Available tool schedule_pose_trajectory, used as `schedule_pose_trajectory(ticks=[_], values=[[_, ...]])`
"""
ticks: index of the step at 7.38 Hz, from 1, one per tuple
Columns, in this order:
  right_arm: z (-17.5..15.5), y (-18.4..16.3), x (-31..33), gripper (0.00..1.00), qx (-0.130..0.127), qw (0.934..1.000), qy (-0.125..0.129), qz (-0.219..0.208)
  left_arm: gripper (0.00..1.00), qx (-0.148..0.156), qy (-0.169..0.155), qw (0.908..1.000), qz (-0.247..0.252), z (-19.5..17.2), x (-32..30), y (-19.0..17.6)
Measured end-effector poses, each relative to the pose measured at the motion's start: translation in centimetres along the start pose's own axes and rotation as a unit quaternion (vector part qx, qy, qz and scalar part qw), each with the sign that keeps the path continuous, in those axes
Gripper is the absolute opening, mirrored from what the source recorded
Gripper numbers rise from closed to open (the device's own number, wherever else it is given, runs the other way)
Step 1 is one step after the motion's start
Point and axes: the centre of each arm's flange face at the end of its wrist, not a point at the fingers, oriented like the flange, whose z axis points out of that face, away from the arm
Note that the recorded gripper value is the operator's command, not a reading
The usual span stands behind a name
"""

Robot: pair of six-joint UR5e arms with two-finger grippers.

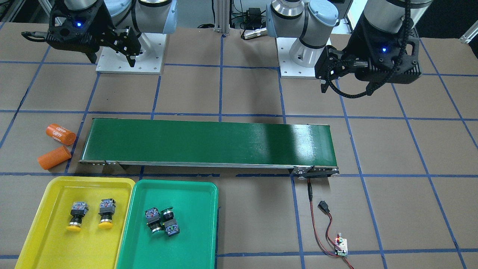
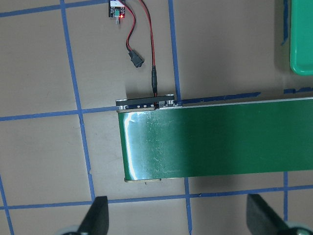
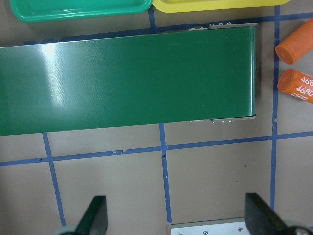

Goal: Sort buttons by color to trays

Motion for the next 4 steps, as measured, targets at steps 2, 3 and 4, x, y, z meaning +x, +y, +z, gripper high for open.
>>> schedule_pose_trajectory(ticks=[2, 3, 4], values=[[0.13, -0.02, -0.01, 1.0, -0.002, 1.0, 0.0, 0.0, 1.0, 0.001, 0.0, 1.0, 0.001, -0.22, 0.22, 0.32], [0.21, -0.09, 0.02, 1.0, -0.002, 1.0, 0.002, 0.0, 1.0, 0.001, 0.0, 1.0, 0.002, -0.2, 0.23, 0.3], [0.22, -0.11, 0.07, 1.0, -0.002, 1.0, 0.004, 0.0, 1.0, -0.002, 0.0, 1.0, 0.002, 0.08, 0.24, 0.19]])
